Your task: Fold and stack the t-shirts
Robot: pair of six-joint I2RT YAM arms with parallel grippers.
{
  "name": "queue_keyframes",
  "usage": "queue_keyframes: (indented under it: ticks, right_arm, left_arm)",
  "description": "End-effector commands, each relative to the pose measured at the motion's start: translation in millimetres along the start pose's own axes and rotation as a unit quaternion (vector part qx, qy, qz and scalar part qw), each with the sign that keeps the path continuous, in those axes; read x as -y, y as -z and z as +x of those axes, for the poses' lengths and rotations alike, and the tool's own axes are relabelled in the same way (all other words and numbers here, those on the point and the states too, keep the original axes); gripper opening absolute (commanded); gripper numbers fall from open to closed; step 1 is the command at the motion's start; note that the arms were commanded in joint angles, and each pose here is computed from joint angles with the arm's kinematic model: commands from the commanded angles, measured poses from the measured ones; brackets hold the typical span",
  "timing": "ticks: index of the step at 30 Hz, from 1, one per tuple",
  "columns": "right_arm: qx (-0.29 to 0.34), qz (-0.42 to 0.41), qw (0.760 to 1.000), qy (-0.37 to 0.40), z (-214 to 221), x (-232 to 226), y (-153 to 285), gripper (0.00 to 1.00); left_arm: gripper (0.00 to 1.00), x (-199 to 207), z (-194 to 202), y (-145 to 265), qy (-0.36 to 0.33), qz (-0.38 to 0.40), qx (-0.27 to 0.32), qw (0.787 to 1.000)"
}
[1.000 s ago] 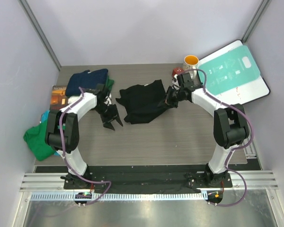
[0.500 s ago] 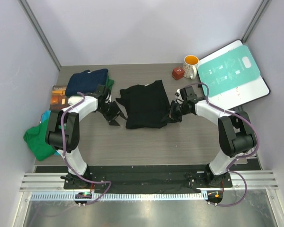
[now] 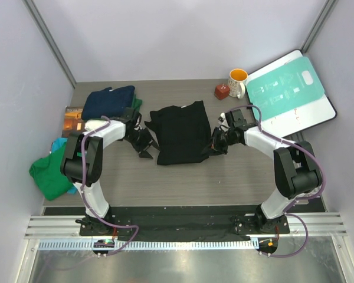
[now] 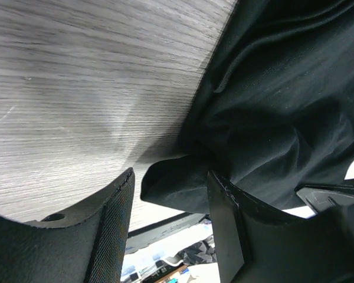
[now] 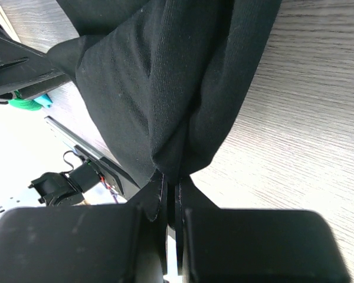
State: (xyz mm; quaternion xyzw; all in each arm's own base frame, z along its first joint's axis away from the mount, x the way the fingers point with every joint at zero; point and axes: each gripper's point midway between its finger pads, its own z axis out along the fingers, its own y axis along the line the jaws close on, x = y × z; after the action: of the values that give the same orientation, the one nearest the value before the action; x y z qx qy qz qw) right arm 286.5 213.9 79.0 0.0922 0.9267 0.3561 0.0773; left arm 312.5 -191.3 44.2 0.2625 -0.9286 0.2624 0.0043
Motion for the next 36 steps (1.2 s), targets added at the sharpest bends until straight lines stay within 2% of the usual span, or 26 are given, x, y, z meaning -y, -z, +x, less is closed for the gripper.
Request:
queue_keyframes:
  ticks: [1,10,24,36]
  right_arm:
    - [-0.001,-0.017,1.0,0.014,-6,-9,0,0.01]
    - [-0.012,-0.003,1.0,0.0,-3,2,-9,0.01]
    - [-0.018,-0.005,1.0,-0.009,-3,4,-14,0.01]
    - [-0.022,-0.004,1.0,-0.009,-1,5,-15,0.01]
  left_arm:
    - [0.53,11,6,-1,-0.011,0.032,-0.011,0.999]
    - [0.51,12,26,2,-0.011,0.05,-0.039,0.998]
    - [0.48,30,29,23,-0.03,0.076,-0.03,0.996]
    - [0.48,18,30,0,-0.048,0.065,-0.055,0.995]
